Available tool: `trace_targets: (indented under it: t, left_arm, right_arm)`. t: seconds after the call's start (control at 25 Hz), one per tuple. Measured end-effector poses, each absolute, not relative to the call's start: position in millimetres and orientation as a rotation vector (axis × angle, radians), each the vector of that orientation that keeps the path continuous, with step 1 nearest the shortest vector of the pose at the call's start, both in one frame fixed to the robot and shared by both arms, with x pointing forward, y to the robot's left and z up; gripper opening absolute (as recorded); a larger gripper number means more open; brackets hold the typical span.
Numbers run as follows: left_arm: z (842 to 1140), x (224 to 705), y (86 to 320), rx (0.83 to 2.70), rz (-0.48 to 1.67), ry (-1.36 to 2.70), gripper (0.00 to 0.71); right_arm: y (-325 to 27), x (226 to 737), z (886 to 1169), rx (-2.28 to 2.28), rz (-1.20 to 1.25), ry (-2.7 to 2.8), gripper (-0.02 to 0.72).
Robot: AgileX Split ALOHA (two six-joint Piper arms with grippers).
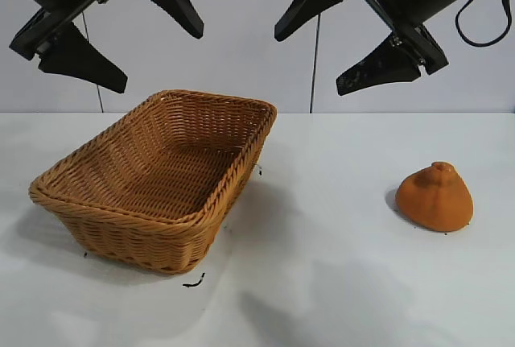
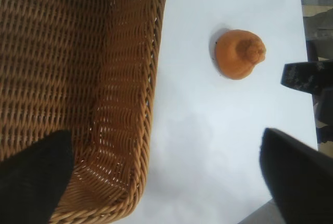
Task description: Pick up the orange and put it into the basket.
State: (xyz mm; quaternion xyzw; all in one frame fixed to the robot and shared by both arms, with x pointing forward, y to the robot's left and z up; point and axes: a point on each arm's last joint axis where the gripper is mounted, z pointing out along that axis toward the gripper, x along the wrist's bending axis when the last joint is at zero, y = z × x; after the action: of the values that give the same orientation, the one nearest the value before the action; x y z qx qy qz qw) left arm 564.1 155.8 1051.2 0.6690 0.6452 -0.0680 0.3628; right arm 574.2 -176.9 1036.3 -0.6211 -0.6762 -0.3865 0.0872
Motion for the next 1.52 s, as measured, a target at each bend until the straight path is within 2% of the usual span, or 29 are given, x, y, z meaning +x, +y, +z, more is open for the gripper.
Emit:
trace_targets:
  t: [1.08, 1.52]
  left_arm:
    - [1052.6, 563.6, 155.8, 1.717, -0.176, 1.659, 0.696]
    - [1098.5, 522.5, 169.8, 1.669, -0.15, 1.75, 0.696]
  right_arm:
    - [-177.0, 574.3, 1036.3, -1.851, -1.152, -2.014, 0.61]
    - [-177.0, 574.3, 1036.3, -1.851, -1.152, -2.014, 0.61]
